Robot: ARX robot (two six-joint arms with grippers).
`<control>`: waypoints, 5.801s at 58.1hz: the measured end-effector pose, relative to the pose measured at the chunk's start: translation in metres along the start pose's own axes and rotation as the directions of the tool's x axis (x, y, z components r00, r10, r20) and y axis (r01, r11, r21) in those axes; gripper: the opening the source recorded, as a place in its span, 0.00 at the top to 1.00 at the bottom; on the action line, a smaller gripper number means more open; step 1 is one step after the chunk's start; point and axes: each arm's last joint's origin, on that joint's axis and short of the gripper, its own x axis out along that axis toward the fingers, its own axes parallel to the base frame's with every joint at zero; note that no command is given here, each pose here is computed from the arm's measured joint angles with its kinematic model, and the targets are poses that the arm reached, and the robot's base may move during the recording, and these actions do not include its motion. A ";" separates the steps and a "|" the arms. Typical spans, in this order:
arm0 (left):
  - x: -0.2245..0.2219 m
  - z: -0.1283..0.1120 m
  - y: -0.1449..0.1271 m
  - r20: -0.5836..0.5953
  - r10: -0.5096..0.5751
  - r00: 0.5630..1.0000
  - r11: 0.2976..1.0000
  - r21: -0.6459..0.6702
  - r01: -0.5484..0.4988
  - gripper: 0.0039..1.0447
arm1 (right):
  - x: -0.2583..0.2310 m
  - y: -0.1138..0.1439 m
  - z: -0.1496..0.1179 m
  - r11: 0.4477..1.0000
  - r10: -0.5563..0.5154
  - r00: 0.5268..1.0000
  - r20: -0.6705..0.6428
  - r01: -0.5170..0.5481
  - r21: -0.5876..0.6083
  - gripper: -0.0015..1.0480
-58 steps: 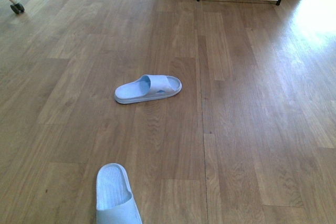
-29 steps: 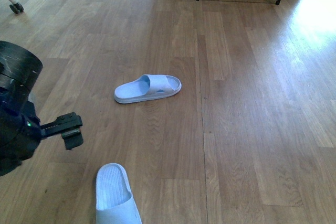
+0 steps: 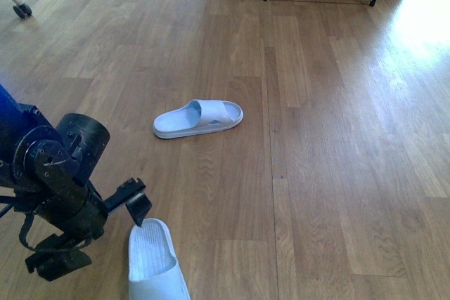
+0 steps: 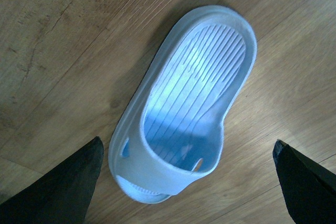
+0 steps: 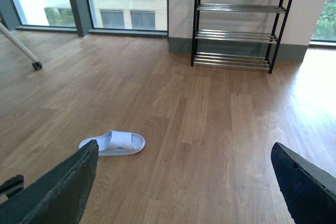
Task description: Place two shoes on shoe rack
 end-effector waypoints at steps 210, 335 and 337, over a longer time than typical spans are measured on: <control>0.005 -0.095 -0.262 0.279 -0.208 0.938 -0.093 0.949 -0.303 0.62 | 0.000 0.000 0.000 1.000 0.000 1.000 0.000 0.000 0.000 0.09; -0.162 -0.005 -0.002 0.652 -0.012 0.758 0.869 0.381 -0.314 0.09 | 0.000 0.000 0.000 1.000 -0.003 1.000 0.000 0.003 0.002 0.09; -0.162 -0.005 -0.001 0.650 -0.012 0.760 0.869 0.382 -0.314 0.09 | 0.000 0.000 0.000 1.000 -0.002 1.000 0.000 0.002 0.002 0.09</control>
